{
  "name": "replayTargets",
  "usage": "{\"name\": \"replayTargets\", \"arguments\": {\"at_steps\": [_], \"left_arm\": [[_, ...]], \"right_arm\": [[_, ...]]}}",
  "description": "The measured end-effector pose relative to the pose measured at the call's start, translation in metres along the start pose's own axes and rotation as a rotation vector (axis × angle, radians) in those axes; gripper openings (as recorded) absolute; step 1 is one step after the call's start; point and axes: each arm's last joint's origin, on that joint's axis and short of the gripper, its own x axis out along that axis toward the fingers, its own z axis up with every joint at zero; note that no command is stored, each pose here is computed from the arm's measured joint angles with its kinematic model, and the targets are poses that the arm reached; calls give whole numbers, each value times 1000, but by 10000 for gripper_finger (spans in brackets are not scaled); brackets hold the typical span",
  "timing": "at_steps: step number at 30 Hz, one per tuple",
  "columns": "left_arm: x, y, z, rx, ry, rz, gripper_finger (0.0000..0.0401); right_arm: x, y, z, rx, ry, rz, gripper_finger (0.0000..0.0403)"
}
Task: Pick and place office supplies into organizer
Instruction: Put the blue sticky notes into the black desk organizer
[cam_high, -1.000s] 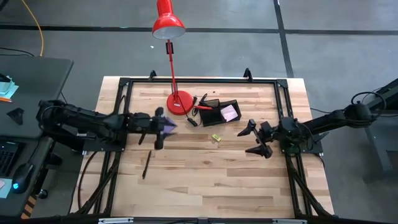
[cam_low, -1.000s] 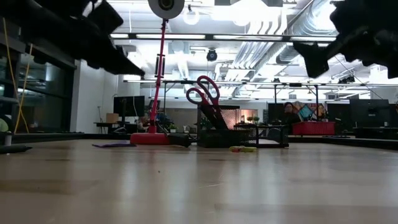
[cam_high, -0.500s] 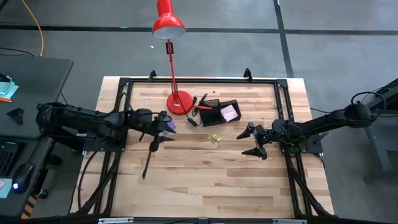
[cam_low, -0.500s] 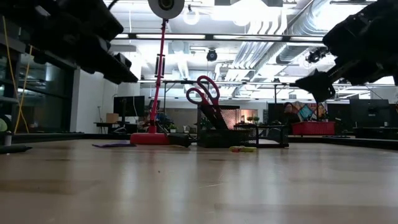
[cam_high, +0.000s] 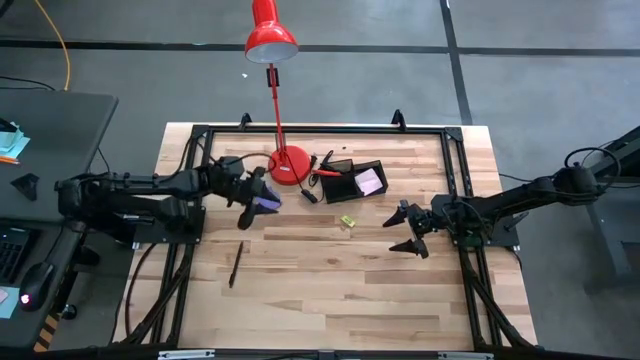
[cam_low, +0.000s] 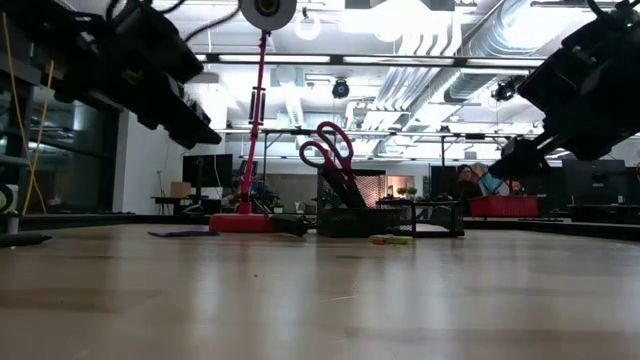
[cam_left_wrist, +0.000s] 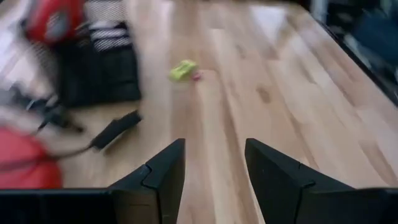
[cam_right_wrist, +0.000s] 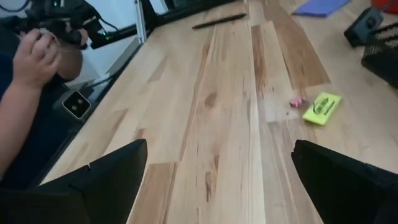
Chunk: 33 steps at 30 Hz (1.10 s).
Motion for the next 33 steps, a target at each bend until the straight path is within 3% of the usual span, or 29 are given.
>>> {"name": "replayTargets", "arguments": {"at_steps": [3, 6, 12, 16, 24, 30, 33], "left_arm": [[-3, 9, -3, -172, -1, 99, 159], [-2, 10, -5, -224, 0, 172, 159], [0, 8, -14, -381, -8, 156, 159], [-1, 11, -20, -475, -54, 270, 159], [0, 11, -32, -467, -110, 289, 159], [1, 7, -36, -465, -109, 223, 159], [3, 5, -38, -456, -106, 295, 159]], "right_arm": [[0, 0, 0, 0, 2, -1, 389], [0, 0, 0, 1, 2, -1, 389], [0, 0, -1, 1, 6, -1, 389], [0, 0, -1, 2, 10, -3, 389], [0, 0, -2, 4, 15, -4, 389], [0, 0, -2, 4, 16, -4, 389], [0, -1, -2, 4, 17, -5, 389]]}}
